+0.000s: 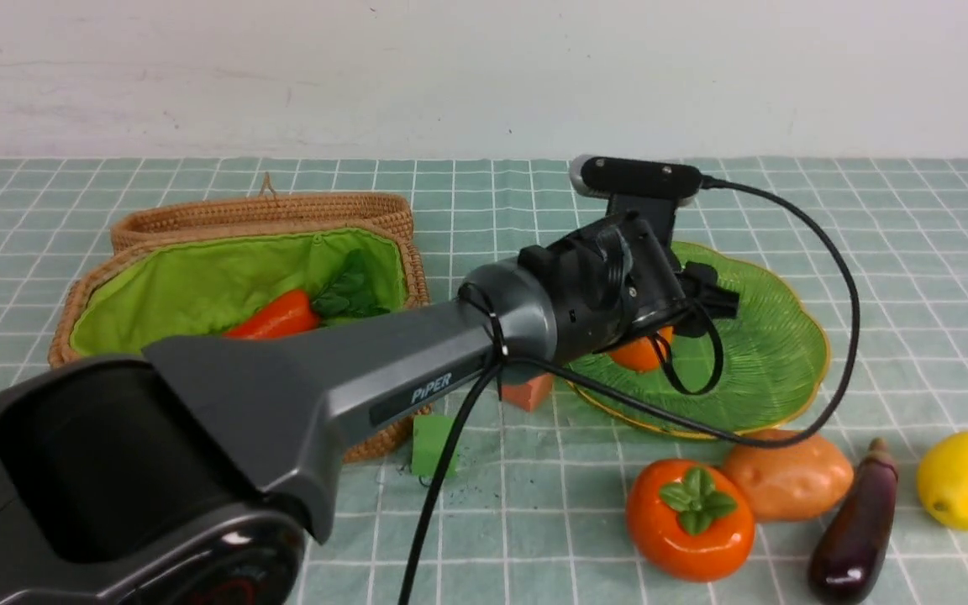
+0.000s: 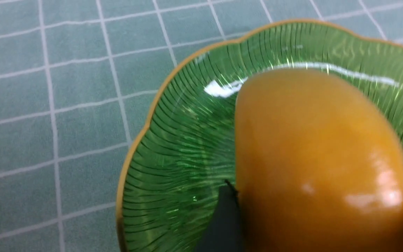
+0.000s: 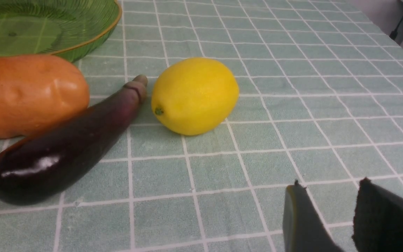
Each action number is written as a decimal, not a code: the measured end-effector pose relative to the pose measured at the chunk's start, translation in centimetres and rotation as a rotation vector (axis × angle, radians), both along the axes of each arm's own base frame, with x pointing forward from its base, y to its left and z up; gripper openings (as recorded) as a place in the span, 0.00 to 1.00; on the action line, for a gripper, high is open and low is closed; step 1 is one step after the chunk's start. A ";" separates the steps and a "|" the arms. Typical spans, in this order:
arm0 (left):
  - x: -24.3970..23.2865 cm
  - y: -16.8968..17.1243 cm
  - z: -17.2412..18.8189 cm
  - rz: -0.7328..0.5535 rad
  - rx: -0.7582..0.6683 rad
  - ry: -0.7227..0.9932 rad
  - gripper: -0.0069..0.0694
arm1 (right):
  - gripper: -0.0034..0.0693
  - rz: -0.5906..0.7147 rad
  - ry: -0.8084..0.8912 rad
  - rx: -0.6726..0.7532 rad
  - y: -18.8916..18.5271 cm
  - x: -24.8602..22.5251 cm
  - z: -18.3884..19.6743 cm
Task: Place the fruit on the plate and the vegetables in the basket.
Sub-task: Grab the mango with your left arm and place it on the right plate, then use the right arm to grab a lemon and put it into the right plate
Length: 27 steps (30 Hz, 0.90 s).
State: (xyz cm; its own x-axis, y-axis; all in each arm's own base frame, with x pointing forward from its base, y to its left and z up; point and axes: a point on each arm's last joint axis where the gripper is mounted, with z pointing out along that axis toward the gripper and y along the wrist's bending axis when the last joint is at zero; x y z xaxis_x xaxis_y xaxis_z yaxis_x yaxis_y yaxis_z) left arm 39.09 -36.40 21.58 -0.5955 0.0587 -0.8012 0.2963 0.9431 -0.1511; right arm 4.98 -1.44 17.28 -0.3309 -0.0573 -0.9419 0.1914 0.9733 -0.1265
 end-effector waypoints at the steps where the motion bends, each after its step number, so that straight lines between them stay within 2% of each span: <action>1: 0.0 0.0 0.1 0.006 -0.007 -0.002 0.94 | 0.38 0.000 0.000 0.000 0.0 0.0 0.0; 6: -0.2 0.5 1.1 0.016 0.030 -0.011 0.96 | 0.38 0.000 0.000 0.000 0.0 0.0 0.0; 11: -0.8 1.9 3.8 0.021 0.145 -0.030 0.93 | 0.38 0.000 0.000 0.000 0.0 0.0 0.0; 14: -2.3 4.2 7.4 0.043 0.266 0.016 0.84 | 0.38 0.000 0.000 0.000 0.0 0.0 0.0; 16: -4.0 6.0 9.4 0.040 0.373 0.105 0.76 | 0.38 0.000 0.000 0.000 0.0 0.0 0.0; 17: -4.1 6.2 9.6 0.040 0.387 0.109 0.75 | 0.38 0.000 0.000 0.000 0.0 0.0 0.0; 18: -5.0 7.0 10.7 0.029 0.427 0.153 0.71 | 0.38 0.000 0.000 0.000 0.0 0.0 0.0; 19: -6.6 8.2 12.9 -0.008 0.436 0.194 0.63 | 0.38 0.000 0.000 0.000 0.0 0.0 0.0; 21: -7.7 8.8 14.1 -0.036 0.416 0.215 0.54 | 0.38 0.000 0.000 0.000 0.0 0.0 0.0; 23: -10.6 10.7 17.8 -0.081 0.308 0.222 0.35 | 0.38 0.000 0.000 0.000 0.0 0.0 0.0; 24: -11.1 11.0 18.5 -0.087 0.284 0.219 0.33 | 0.38 0.000 0.000 0.000 0.0 0.0 0.0; 25: -13.8 13.1 21.3 -0.109 0.184 0.211 0.17 | 0.38 0.000 0.000 0.000 0.0 0.0 0.0; 26: -14.1 13.4 21.6 -0.108 0.177 0.207 0.17 | 0.38 0.000 0.000 0.000 0.0 0.0 0.0; 27: -15.3 14.4 22.8 -0.111 0.138 0.193 0.12 | 0.38 0.000 0.000 0.000 0.0 0.0 0.0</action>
